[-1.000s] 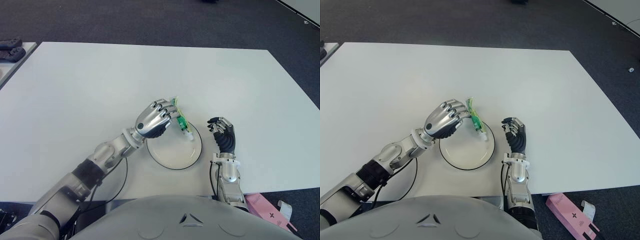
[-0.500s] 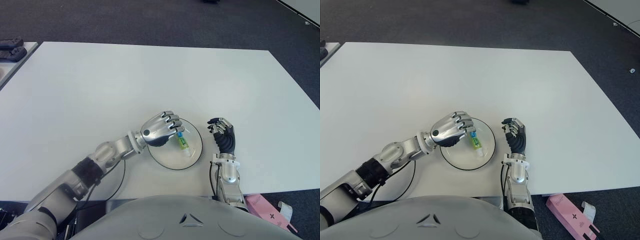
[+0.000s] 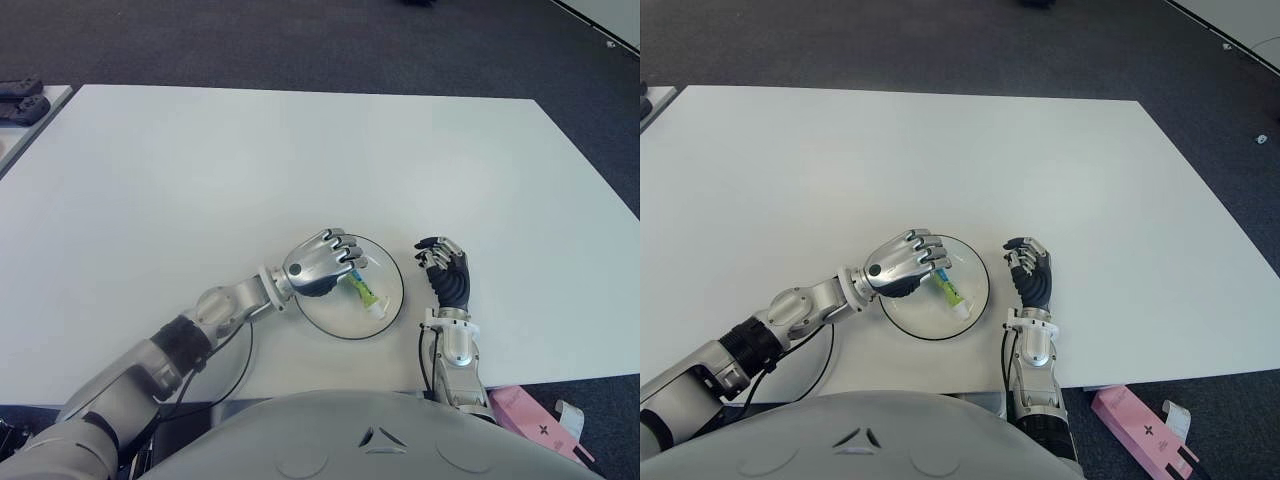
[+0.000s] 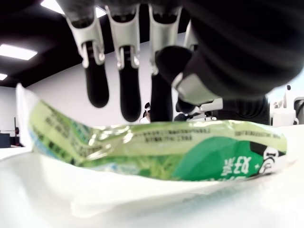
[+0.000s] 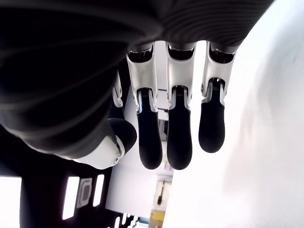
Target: Put the toothpaste on the table into the plate.
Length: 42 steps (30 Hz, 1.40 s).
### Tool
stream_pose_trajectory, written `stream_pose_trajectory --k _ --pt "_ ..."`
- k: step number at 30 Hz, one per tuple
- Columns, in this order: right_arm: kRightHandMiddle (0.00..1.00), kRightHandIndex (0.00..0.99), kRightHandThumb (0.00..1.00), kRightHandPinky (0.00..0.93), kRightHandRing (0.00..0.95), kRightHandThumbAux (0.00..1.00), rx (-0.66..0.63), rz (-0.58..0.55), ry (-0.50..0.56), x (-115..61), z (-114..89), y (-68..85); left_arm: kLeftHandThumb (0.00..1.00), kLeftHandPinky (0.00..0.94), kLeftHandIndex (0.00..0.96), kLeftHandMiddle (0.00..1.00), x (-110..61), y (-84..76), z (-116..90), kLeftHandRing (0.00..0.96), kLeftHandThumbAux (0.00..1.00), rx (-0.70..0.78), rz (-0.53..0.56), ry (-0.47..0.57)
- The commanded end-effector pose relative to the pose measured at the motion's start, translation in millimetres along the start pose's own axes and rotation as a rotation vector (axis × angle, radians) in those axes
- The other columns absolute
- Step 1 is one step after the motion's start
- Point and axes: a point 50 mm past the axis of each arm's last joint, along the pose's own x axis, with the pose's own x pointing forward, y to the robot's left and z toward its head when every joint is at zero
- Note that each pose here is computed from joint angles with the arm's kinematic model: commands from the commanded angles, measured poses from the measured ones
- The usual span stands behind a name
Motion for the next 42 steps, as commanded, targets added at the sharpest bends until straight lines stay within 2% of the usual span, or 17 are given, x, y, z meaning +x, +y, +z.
stream_pose_trajectory --k 1,5,10,11,13,16,17,20,26,30,34,42 --pt "0.504 0.432 0.708 0.556 0.531 0.729 0.003 -0.001 -0.007 0.8 0.4 0.2 0.849 0.88 0.429 0.552 -3.6 -1.1 -2.6 0.877 0.664 -0.022 0.02 0.033" --pt "0.513 0.432 0.708 0.564 0.539 0.729 0.001 0.008 -0.016 1.3 0.4 0.1 0.848 0.88 0.446 0.503 -3.6 3.0 -4.7 0.876 0.663 -0.078 0.072 0.053" --pt "0.527 0.432 0.706 0.567 0.548 0.73 -0.006 0.019 -0.024 1.5 -0.5 -1.1 0.843 0.877 0.448 0.492 -4.8 5.9 -8.4 0.864 0.663 -0.109 0.095 0.077" --pt "0.528 0.432 0.705 0.565 0.548 0.73 -0.006 0.021 -0.024 1.6 -0.6 -1.2 0.793 0.878 0.444 0.618 -4.9 6.3 -9.0 0.864 0.677 -0.113 0.1 0.084" --pt "0.526 0.431 0.706 0.555 0.544 0.73 -0.002 0.018 -0.009 1.5 -1.1 -1.6 0.748 0.878 0.44 0.728 -5.9 8.4 -12.0 0.862 0.689 -0.148 0.127 0.124" --pt "0.514 0.431 0.706 0.533 0.53 0.729 0.002 0.01 0.004 0.9 -0.4 -0.9 0.714 0.868 0.439 0.806 -7.5 12.7 -15.9 0.851 0.697 -0.245 0.204 0.217" --pt "0.512 0.431 0.706 0.53 0.528 0.729 0.0 0.006 0.003 0.6 -0.1 -0.6 0.712 0.865 0.439 0.811 -8.0 14.6 -17.1 0.849 0.698 -0.303 0.265 0.263" --pt "0.503 0.431 0.707 0.527 0.522 0.728 0.001 0.003 0.003 0.5 0.5 0.0 0.71 0.833 0.439 0.808 -9.8 19.3 -20.1 0.825 0.7 -0.422 0.395 0.341" --pt "0.497 0.43 0.707 0.519 0.514 0.728 0.009 0.006 0.004 0.5 1.3 0.6 0.711 0.756 0.436 0.748 -17.1 26.6 -28.6 0.766 0.706 -0.553 0.549 0.422" --pt "0.497 0.429 0.706 0.51 0.509 0.727 0.01 0.006 0.012 0.8 1.1 0.5 0.707 0.718 0.434 0.708 -21.6 38.3 -37.0 0.726 0.714 -0.558 0.725 0.445" --pt "0.499 0.429 0.706 0.511 0.508 0.727 0.008 0.008 0.015 1.0 0.8 0.1 0.702 0.686 0.433 0.692 -23.7 47.8 -41.6 0.704 0.719 -0.569 0.832 0.454" --pt "0.499 0.43 0.705 0.522 0.512 0.729 0.0 0.022 0.01 2.0 0.6 0.0 0.693 0.651 0.431 0.682 -31.7 49.4 -42.8 0.678 0.724 -0.659 1.019 0.588"
